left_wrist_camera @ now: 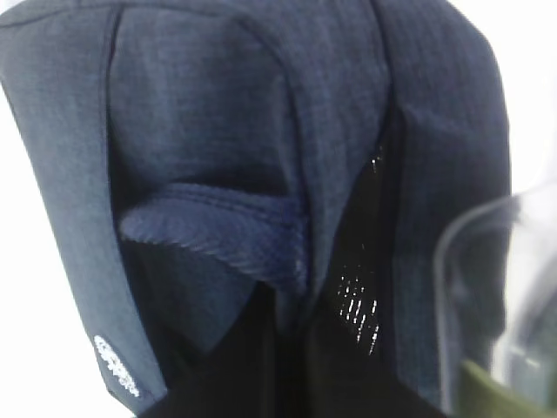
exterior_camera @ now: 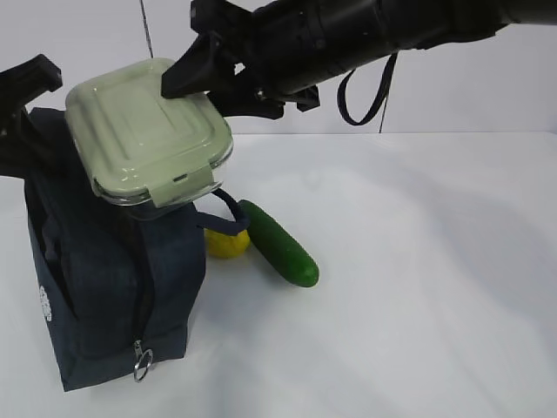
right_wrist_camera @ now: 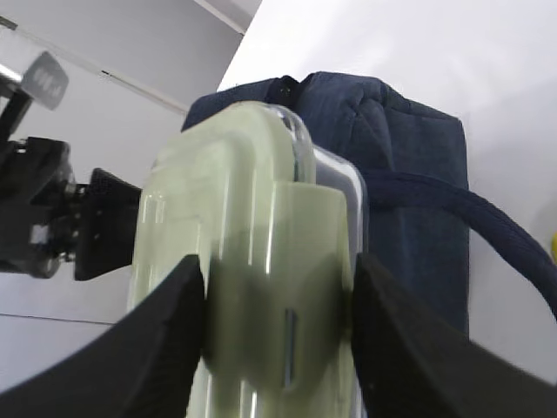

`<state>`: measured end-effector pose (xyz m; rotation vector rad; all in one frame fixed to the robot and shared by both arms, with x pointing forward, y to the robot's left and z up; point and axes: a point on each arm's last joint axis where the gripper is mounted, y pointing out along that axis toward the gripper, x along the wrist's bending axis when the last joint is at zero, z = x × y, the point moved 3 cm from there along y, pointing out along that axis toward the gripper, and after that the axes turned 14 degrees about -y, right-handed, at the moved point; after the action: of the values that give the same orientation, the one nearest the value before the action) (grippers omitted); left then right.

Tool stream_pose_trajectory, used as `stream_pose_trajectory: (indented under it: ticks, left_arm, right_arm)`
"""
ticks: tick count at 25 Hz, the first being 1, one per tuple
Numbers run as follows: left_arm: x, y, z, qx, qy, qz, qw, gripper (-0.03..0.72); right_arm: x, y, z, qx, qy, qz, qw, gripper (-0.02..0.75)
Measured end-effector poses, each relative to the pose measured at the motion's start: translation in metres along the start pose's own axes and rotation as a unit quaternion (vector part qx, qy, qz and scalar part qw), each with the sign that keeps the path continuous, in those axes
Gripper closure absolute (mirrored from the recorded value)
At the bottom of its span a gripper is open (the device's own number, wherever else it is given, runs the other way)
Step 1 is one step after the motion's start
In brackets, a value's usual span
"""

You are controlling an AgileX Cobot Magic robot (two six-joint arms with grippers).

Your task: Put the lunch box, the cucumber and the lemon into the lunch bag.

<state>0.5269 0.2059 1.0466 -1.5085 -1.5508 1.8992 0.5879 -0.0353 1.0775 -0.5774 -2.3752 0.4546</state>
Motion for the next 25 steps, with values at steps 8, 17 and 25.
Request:
stream_pose_trajectory:
  ticks: [8,17,25]
  left_arm:
    - [-0.001,0.000,0.001,0.002,-0.006,0.006,1.000,0.693]
    - [-0.007,0.000,0.000,0.002,-0.015,0.030,0.999,0.693]
    - [-0.013,-0.001,0.001,0.004,-0.026,0.055,0.998,0.693]
  right_arm:
    - [-0.018,0.024,0.010,0.005,0.011,0.029,1.000,0.346]
    - [-0.027,0.027,0.015,0.021,-0.035,0.053,0.998,0.346]
    - [-0.017,0.036,0.015,0.013,-0.074,0.065,0.995,0.346]
